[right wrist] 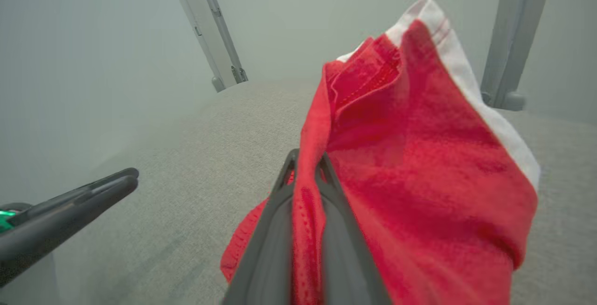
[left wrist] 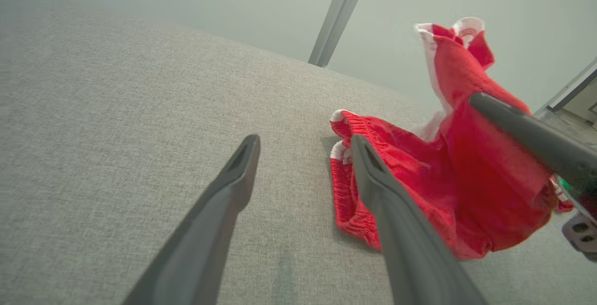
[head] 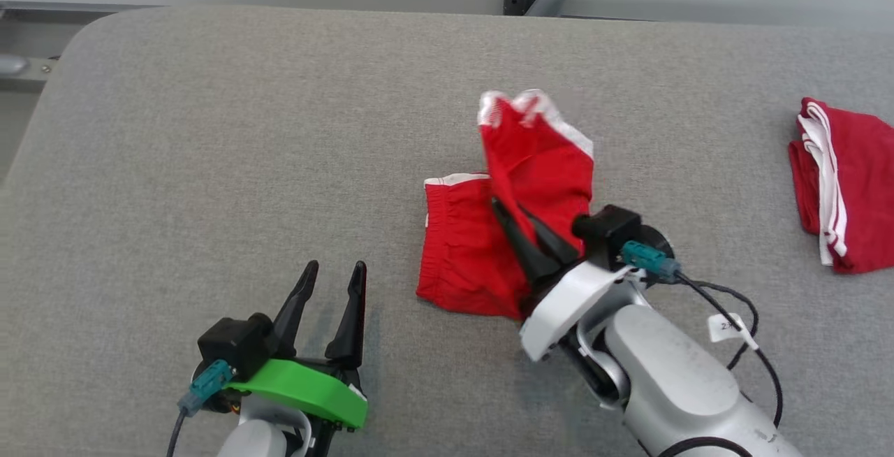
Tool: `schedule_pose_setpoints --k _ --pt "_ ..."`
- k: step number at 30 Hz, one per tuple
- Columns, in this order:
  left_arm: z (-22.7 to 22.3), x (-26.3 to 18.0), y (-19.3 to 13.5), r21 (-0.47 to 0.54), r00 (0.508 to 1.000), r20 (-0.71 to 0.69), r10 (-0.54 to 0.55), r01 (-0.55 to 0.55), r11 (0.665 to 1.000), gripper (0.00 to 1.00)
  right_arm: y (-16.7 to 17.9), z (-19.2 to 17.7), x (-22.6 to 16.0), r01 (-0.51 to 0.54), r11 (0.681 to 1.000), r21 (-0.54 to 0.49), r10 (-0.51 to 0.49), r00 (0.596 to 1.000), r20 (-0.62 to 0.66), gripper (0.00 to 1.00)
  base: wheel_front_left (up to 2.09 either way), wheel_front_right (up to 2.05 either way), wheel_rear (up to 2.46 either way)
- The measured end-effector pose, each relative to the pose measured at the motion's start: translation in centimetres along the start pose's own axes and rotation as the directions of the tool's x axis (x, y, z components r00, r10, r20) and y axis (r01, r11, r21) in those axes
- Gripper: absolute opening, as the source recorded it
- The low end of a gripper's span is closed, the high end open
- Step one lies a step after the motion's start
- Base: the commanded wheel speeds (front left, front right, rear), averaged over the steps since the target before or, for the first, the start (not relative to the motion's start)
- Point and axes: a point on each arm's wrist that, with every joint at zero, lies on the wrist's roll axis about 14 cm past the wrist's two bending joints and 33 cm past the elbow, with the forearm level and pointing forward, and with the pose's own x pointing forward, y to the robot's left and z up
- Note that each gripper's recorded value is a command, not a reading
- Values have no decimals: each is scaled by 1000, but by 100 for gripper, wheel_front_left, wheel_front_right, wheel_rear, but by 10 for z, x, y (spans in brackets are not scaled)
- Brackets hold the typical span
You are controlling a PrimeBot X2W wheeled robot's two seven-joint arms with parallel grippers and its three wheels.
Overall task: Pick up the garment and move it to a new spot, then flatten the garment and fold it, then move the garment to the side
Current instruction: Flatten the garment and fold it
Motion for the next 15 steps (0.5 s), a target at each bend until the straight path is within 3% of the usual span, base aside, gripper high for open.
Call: schedule_pose_setpoints --k 7,8,9,15 --pt "4 -15 15 1 998 13 57 -57 998 100 65 -42 15 -199 980 9 198 971 -135 2 0 0 0" --pt "5 -18 17 1 998 15 65 -65 998 100 70 -47 16 -215 977 8 214 965 -152 46 0 0 0" --pt "5 -20 19 2 997 17 74 -74 997 100 74 -51 17 -230 973 7 228 959 -167 100 0 0 0" --pt "11 -26 39 27 991 30 129 -130 991 100 94 -36 25 -272 960 69 279 954 -109 100 0 0 0"
